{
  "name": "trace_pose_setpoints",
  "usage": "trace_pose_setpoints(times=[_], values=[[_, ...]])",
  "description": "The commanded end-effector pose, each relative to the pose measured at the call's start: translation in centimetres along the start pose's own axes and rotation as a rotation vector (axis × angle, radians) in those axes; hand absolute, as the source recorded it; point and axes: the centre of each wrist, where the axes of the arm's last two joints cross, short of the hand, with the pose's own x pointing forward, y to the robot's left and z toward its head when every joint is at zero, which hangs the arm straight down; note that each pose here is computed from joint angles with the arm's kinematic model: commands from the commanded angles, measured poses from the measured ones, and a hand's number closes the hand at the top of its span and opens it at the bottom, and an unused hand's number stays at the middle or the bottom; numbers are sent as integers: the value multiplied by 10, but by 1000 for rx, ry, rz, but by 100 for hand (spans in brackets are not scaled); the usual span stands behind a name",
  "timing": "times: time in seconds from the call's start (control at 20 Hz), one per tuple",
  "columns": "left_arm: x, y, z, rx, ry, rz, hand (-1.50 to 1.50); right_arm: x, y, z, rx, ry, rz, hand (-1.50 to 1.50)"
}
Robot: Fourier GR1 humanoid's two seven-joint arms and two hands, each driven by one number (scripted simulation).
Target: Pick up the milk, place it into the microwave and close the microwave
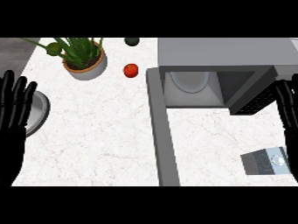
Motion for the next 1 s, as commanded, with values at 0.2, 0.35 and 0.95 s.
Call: trace_pose_setpoints(times=[0.2, 0.35, 0.95], values=[[7, -2, 4, 77, 52, -31, -150, 51, -47, 51, -5, -28, 88, -150], [-3, -2, 27, 193, 153, 187, -150, 42, -52, 65, -1, 107, -15, -150], [-5, -20, 101, 188, 134, 200, -150, 17, -90, 133, -67, 198, -10, -150]])
